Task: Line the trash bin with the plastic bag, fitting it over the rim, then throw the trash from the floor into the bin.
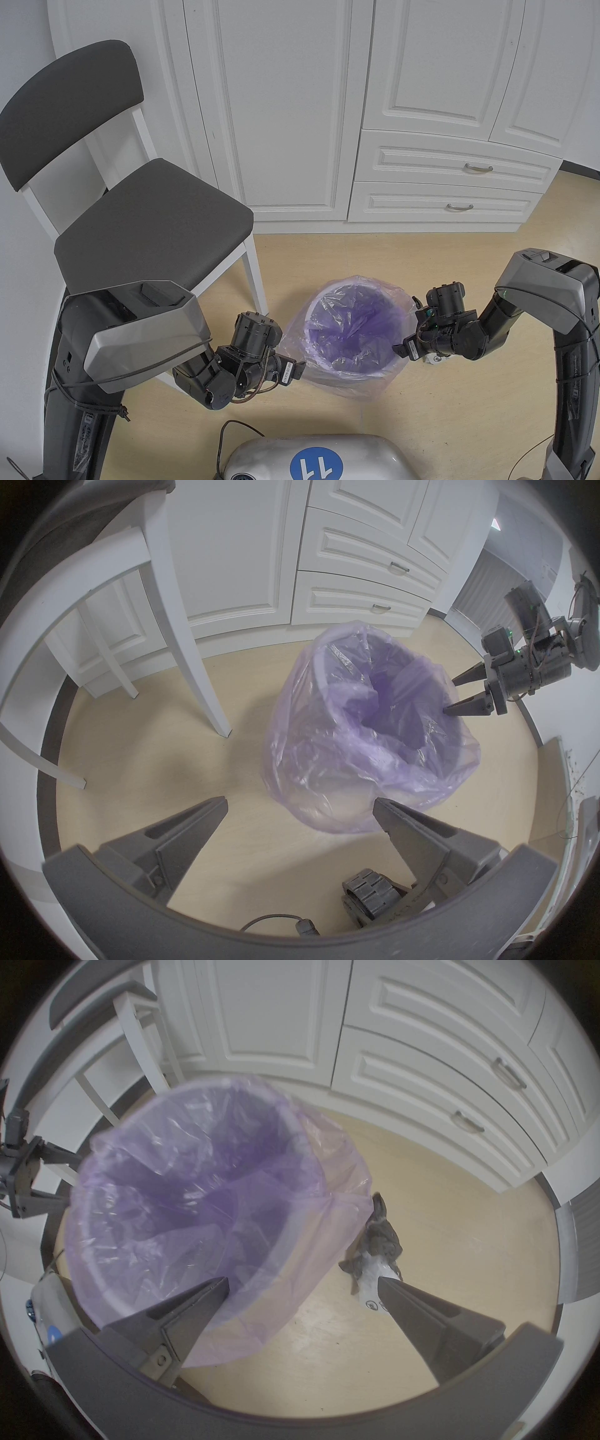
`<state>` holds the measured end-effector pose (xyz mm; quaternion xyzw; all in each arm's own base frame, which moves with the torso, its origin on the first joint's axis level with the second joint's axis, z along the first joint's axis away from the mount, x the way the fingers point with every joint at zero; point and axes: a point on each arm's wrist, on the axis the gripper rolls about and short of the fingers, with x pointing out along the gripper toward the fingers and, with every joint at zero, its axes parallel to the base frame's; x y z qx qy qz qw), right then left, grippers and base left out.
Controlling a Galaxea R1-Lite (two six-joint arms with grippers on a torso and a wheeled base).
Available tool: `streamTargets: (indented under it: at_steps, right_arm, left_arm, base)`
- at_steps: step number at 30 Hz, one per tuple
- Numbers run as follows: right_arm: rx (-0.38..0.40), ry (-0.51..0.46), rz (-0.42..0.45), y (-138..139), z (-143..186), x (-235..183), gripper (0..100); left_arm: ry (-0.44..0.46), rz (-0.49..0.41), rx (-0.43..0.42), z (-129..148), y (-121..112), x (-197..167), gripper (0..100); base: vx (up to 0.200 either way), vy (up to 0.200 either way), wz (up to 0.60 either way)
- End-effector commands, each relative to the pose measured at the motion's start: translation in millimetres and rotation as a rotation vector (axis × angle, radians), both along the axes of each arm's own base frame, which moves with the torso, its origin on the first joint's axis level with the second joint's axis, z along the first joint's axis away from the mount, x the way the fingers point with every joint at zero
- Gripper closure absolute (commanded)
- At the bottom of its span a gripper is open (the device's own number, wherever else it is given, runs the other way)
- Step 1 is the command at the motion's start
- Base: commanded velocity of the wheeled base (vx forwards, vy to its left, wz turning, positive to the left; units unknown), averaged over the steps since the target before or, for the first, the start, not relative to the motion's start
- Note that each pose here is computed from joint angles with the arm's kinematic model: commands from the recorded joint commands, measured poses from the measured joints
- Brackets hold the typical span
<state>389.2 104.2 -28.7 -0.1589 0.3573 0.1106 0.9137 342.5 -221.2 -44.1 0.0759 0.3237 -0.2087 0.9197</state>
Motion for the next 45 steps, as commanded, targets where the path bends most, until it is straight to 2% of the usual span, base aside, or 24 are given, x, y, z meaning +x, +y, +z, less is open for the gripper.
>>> streamTargets:
  at_steps: [1, 10, 13, 22, 34, 39, 45]
  right_arm:
    - [-0.012, 0.040, -0.002, 0, -20, 3, 0]
    - [0.014, 0.030, -0.005, 5, -16, 6, 0]
    - [0.050, 0.000, -0.020, 6, 1, 5, 0]
    - [0.053, -0.024, -0.025, -2, 23, -2, 0]
    - [0.032, -0.006, -0.036, -11, 15, 2, 0]
    - [0.018, 0.048, -0.037, -9, -18, 10, 0]
    - [0.004, 0.117, -0.032, -6, -19, 10, 0]
  left_arm:
    - [0.011, 0.017, 0.004, -9, 4, 7, 0]
    - [0.012, 0.028, -0.014, -7, 8, 20, 0]
    - [0.011, 0.028, -0.015, -7, 8, 20, 0]
    - [0.002, 0.040, -0.021, -4, 11, 23, 0]
    - [-0.003, 0.049, -0.022, -2, 14, 26, 0]
    - [0.002, 0.059, -0.017, -5, 16, 31, 0]
    - [0.066, 0.076, 0.018, -9, 22, 41, 0]
  base:
    - [0.000, 0.000, 0.00]
    - [0.000, 0.000, 0.00]
    - [0.000, 0.000, 0.00]
    - [0.000, 0.000, 0.00]
    - [0.000, 0.000, 0.00]
    - [0.000, 0.000, 0.00]
    - [0.000, 0.000, 0.00]
